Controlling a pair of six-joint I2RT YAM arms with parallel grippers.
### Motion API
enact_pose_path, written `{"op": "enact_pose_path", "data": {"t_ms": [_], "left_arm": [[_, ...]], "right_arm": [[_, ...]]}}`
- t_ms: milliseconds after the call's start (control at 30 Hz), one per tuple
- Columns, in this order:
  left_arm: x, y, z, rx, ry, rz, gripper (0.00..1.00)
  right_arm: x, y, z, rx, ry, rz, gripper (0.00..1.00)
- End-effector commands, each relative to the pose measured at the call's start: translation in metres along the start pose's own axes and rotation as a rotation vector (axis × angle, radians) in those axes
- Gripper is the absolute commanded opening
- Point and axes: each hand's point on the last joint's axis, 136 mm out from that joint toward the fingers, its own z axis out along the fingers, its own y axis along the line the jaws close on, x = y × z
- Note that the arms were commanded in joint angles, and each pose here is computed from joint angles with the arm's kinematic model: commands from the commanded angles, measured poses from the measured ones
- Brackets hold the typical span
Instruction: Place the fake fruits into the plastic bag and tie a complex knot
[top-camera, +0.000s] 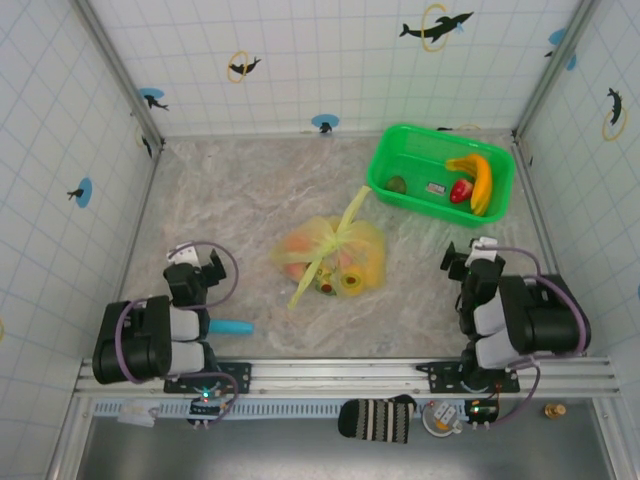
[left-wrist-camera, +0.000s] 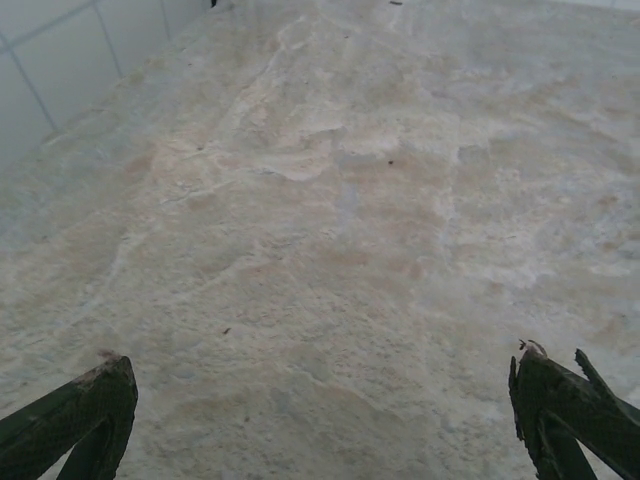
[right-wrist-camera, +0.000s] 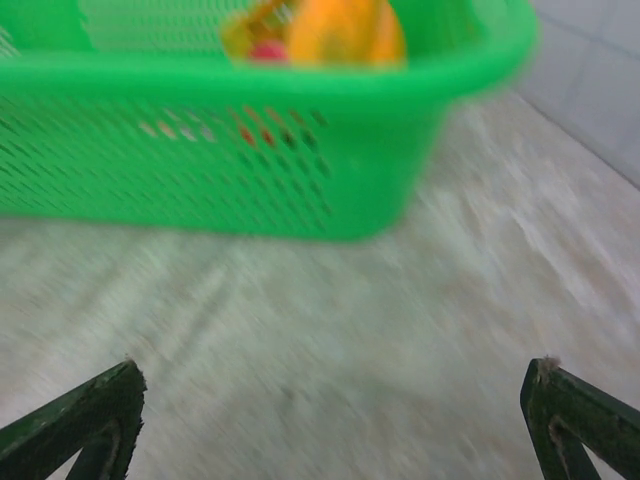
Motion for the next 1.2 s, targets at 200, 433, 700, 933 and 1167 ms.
{"op": "enact_pose_path", "data": {"t_ms": [200, 433, 700, 933, 1167], "left_arm": [[-0.015, -0.032, 0.0, 0.143, -0.108, 0.031, 0.98], [-0.011, -0.026, 0.004, 0.087, -0.082, 0.035, 0.98], [-0.01, -0.026, 0.004, 0.087, -0.078, 0.034, 0.98], [-0.011, -0.026, 0.003, 0.088, -0.081, 0.033, 0.98], [-0.01, -0.026, 0.003, 0.087, -0.079, 0.033, 0.98]], "right_arm": [[0.013, 0.015, 0.0, -0.094, 0.059, -0.02, 1.0], [0.01, 0.015, 0.0, -0.1, 0.042, -0.016, 1.0], [0.008, 0.012, -0.006, -0.055, 0.016, -0.044, 1.0], [0.01, 0.014, -0.003, -0.074, 0.033, -0.036, 1.0], [0.01, 0.015, -0.002, -0.083, 0.036, -0.033, 0.99]]}}
